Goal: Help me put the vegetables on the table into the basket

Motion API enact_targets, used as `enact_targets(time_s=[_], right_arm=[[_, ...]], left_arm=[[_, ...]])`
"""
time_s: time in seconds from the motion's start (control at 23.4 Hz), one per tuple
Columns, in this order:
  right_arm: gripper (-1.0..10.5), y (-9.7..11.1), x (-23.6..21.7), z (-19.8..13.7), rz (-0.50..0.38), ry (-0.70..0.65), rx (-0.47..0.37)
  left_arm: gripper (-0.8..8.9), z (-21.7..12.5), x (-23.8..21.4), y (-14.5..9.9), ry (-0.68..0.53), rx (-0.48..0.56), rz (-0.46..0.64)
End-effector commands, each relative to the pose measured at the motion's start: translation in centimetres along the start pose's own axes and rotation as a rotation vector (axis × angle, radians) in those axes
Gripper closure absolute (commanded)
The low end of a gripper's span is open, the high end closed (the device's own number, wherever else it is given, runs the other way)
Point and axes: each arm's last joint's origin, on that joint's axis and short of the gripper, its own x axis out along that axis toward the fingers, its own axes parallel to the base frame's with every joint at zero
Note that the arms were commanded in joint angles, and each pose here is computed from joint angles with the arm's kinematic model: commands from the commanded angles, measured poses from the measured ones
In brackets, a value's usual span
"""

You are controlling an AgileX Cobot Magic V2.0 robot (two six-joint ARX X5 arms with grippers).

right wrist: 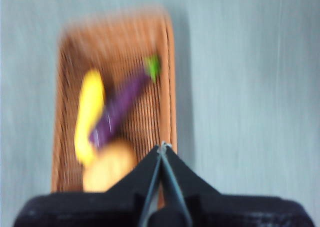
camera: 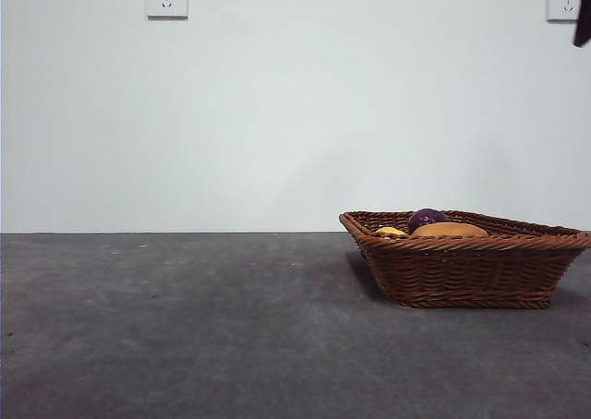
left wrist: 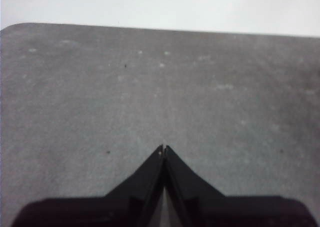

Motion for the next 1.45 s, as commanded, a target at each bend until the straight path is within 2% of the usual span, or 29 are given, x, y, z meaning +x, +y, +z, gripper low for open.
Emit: enact_targets(time_s=[0.04, 0.21, 0.34, 1.45], right_arm=[[9.5, 0.1, 0.3, 1.2, 0.011, -0.117, -0.021], [9.5, 0.3, -0.1, 3.1, 0.031, -0.319, -0.067], [9.5, 0.5, -0.4, 3.8, 0.038, -0.394, -0.084], [9.5, 0.5, -0.4, 3.9, 0.035, -0.404, -0.086]], left_arm=[[8.16, -0.3, -0.1, 0.0, 0.0, 0.053, 0.002], [8.16, -0.1, -0.3, 0.0, -0.038, 0.107, -0.005], [8.16, -0.1, -0.3, 0.0, -0.038, 0.104, -0.005], [8.16, 0.0, -0.3, 0.0, -0.043, 0.096, -0.005]])
